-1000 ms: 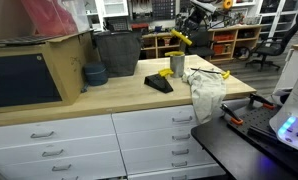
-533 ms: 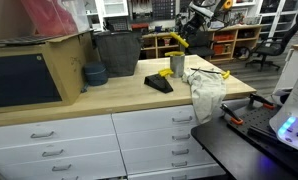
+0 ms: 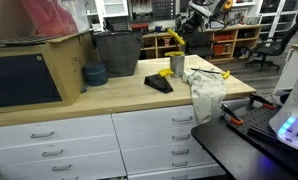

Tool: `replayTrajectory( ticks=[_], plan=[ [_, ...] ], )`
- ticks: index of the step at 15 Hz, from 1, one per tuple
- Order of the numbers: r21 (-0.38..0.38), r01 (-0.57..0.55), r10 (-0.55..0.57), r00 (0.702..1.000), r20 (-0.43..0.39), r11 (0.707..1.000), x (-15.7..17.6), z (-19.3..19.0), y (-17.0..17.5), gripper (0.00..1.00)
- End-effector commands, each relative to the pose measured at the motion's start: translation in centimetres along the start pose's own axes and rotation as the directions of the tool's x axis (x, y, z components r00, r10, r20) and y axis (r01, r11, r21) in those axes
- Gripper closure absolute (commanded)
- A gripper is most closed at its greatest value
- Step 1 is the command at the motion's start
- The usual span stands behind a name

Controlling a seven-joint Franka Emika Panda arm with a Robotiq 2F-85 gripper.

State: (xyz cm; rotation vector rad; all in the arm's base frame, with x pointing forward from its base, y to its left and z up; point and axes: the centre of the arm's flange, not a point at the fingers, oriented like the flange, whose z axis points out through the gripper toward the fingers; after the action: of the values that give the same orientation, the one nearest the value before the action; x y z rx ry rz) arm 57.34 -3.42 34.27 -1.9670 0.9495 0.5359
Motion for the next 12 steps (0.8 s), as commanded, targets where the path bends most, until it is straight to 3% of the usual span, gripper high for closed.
replayTrajectory(
  ticks=[1,7,12],
  plan=[
    [0.046,-0.026,0.022,0.997,0.068,0.999,-1.4,0.1,-1.2,0.96],
    [0.038,-0.097,0.092,0.989,0.112,0.995,-1.3,-0.7,2.0,0.96],
    [0.08,-0.167,0.156,0.979,0.134,0.983,0.4,-1.6,5.1,0.96]
  ],
)
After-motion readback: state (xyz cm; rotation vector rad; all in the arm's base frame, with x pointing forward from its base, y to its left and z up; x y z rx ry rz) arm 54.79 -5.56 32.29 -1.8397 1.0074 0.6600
